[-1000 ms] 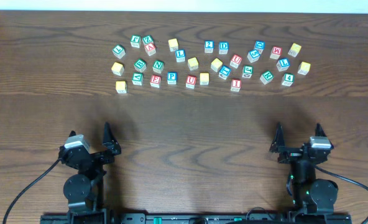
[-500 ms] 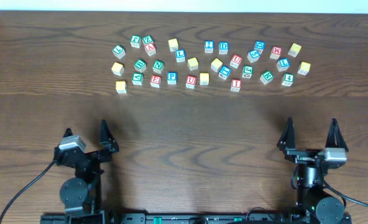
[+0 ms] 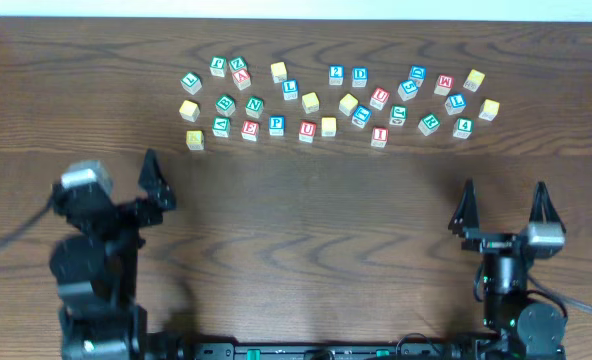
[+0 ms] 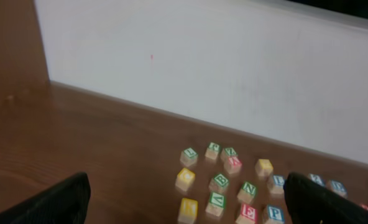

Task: Spell out NEURIPS
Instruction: 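Raise both arms and move the left gripper over the green N block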

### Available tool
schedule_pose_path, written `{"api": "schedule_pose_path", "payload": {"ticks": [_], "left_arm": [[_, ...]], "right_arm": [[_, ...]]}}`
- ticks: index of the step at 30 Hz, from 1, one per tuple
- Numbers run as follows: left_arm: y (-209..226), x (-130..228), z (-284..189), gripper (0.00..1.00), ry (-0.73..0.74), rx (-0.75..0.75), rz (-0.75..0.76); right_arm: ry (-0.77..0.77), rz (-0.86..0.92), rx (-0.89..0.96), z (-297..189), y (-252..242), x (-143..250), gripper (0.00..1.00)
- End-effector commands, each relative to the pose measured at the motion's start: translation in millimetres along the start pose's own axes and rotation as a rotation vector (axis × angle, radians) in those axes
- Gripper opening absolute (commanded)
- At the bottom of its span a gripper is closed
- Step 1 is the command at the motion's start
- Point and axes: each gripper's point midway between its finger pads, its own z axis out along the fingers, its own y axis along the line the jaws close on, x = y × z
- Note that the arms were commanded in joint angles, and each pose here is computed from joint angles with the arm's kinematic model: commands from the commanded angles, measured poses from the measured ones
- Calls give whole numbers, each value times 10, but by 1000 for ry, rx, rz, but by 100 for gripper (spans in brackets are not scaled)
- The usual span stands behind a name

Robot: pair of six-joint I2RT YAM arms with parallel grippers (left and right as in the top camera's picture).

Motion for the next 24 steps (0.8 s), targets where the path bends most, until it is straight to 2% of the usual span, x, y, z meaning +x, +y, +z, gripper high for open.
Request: {"api": "schedule_pose_path", "payload": {"ticks": [1, 10, 17, 24], "left_arm": [[-133, -232, 149, 98, 77, 32, 28], [-178, -280, 590, 97, 399, -3, 77], [-282, -143, 989, 98, 694, 39, 92], [-396, -84, 1423, 98, 862, 58, 149]], "right_arm": [[53, 13, -21, 156, 49, -201, 99], [320, 27, -75, 717, 179, -242, 99], [644, 60, -119, 1172, 285, -10, 99], [881, 73, -191, 1477, 402, 209, 99]]}}
